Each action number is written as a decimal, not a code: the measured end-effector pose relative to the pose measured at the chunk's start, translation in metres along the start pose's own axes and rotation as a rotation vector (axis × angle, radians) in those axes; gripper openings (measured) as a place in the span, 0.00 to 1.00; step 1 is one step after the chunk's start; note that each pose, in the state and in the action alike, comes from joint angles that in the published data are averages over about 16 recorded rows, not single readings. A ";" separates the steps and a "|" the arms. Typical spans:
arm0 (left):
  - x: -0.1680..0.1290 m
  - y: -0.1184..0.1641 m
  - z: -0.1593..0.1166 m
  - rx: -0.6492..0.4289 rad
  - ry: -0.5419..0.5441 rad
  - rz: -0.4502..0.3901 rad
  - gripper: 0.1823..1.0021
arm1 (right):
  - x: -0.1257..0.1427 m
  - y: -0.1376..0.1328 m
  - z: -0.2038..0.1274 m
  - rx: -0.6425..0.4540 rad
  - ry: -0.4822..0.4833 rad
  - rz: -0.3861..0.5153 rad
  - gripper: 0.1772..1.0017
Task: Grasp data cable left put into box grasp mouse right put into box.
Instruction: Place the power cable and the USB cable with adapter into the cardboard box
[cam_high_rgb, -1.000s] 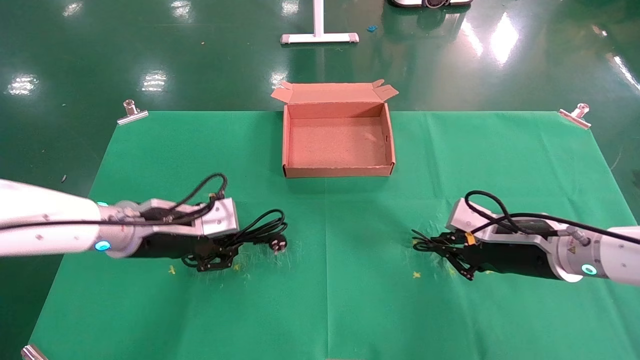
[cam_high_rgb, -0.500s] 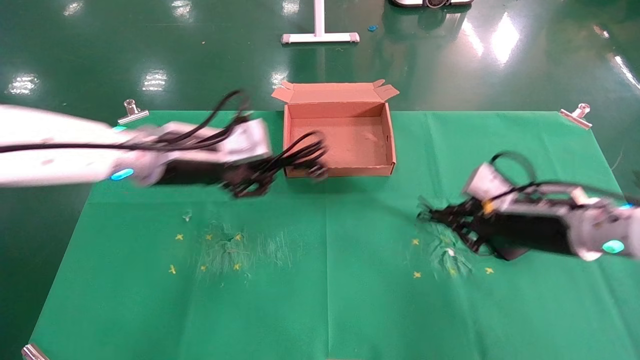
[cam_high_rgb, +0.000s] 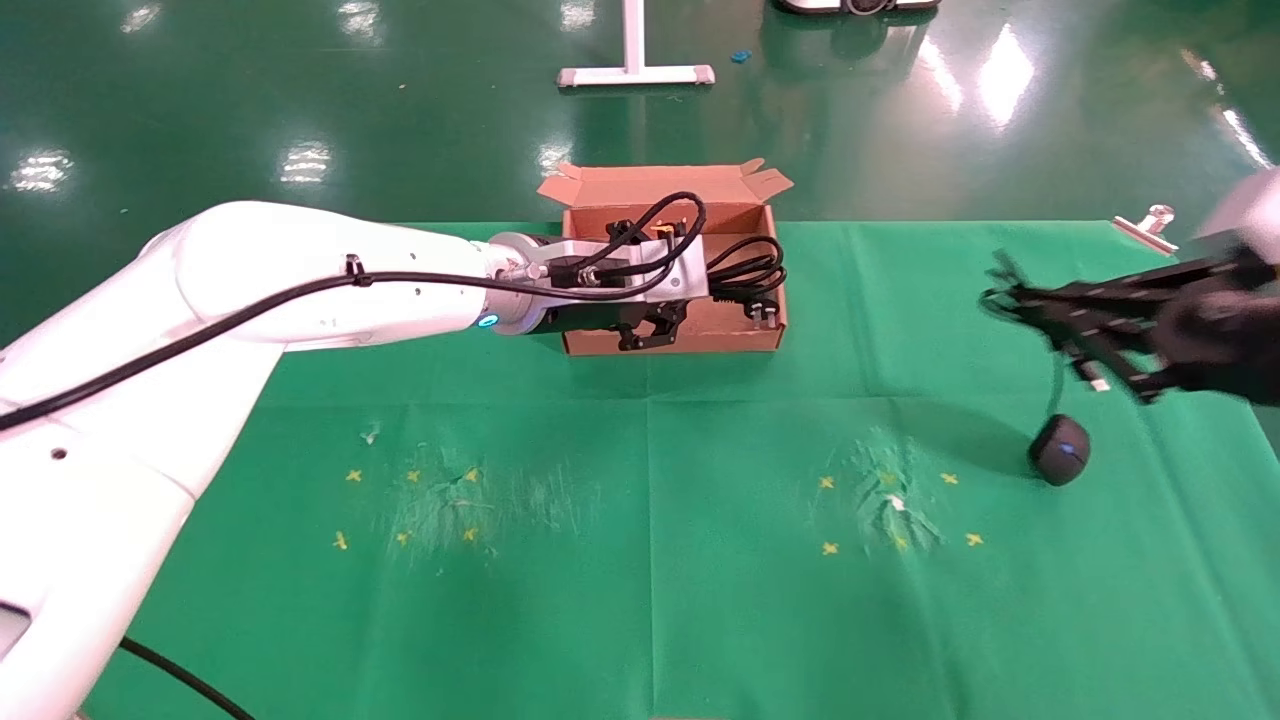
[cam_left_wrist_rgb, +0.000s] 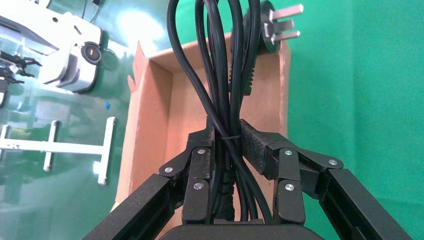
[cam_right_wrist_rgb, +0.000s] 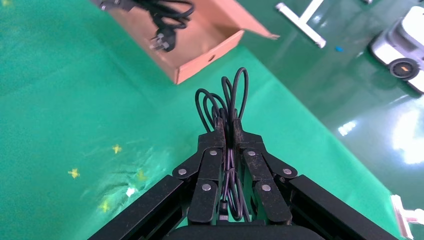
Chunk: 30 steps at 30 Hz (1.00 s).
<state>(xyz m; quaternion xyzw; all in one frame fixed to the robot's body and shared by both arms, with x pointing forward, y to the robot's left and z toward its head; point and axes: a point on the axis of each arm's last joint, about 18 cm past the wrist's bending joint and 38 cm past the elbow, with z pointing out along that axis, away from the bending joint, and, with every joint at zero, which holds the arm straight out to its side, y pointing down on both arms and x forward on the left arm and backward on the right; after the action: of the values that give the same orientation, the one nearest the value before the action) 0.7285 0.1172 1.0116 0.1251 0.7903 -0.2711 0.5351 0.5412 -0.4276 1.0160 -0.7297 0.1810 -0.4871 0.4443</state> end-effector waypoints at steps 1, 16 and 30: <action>0.000 0.000 0.002 0.000 0.000 0.004 0.10 | 0.003 -0.003 -0.006 0.014 0.009 0.004 0.03; -0.027 0.039 -0.021 -0.041 -0.047 -0.063 0.23 | 0.021 -0.048 -0.035 0.218 0.080 -0.005 0.03; -0.052 0.134 -0.141 -0.153 -0.187 -0.237 0.55 | 0.006 -0.093 0.041 0.308 -0.002 -0.059 0.03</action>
<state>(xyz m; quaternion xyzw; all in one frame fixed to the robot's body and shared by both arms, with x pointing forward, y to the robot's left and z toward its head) 0.7050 0.3115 1.0588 -0.0360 0.7646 -0.2818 0.5785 0.5645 -0.3622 1.0909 -0.6585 0.0824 -0.5211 0.5367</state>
